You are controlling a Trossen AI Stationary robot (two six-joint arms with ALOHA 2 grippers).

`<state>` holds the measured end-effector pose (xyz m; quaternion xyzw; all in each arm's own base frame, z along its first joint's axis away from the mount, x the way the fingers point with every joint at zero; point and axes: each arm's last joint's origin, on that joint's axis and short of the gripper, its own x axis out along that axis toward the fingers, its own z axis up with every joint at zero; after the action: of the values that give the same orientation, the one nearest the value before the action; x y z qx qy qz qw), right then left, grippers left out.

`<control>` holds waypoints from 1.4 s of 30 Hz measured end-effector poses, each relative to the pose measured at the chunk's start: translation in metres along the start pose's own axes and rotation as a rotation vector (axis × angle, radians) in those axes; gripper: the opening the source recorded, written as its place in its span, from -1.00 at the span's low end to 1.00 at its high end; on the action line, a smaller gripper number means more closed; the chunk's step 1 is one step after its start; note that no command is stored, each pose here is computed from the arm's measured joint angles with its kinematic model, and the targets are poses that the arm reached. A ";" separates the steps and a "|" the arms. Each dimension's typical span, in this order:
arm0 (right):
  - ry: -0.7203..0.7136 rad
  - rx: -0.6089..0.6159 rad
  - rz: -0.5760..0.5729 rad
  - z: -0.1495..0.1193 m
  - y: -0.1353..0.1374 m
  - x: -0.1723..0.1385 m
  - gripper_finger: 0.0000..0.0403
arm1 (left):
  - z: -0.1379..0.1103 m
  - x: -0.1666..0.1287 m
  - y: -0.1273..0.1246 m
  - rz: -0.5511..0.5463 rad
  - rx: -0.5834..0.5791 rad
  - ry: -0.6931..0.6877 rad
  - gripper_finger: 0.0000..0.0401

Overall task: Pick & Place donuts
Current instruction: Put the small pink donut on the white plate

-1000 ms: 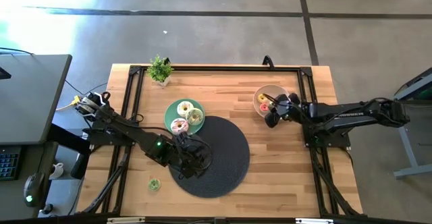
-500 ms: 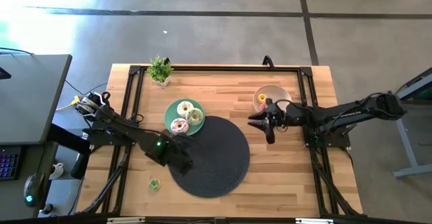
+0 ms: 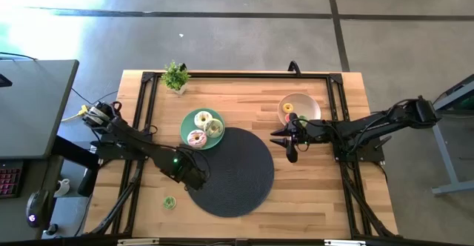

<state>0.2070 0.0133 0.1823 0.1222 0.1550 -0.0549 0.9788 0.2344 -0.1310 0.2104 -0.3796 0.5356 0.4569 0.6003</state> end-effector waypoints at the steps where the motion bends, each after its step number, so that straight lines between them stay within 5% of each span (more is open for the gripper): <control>1: 0.000 -0.001 0.004 0.000 0.001 0.000 -0.41 | -0.001 0.007 0.004 0.026 -0.037 0.023 -0.21; 5: 0.002 -0.005 0.016 -0.001 0.003 -0.001 -0.41 | -0.008 0.032 0.019 0.120 -0.138 0.093 -0.21; 16: 0.002 -0.005 0.016 -0.001 0.003 -0.001 -0.41 | -0.010 0.053 0.026 0.104 -0.141 0.104 -0.25; 27: 0.001 -0.005 0.015 -0.001 0.003 -0.001 -0.41 | -0.009 0.062 0.034 0.134 -0.111 0.098 -0.93; 30: -0.002 -0.005 0.016 0.000 0.003 -0.001 -0.41 | -0.009 0.061 0.032 0.115 -0.114 0.088 -0.95; 36: -0.062 -0.066 0.037 0.006 0.005 -0.001 -0.41 | -0.008 0.029 0.000 -0.107 -0.045 -0.022 -0.98; 42: -0.086 -0.419 0.187 0.007 0.010 -0.002 -0.41 | 0.002 -0.024 -0.037 -0.368 0.199 -0.301 -0.99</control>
<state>0.2086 0.0216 0.1918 -0.0721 0.1093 0.0642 0.9893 0.2696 -0.1434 0.2330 -0.3374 0.4042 0.3365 0.7807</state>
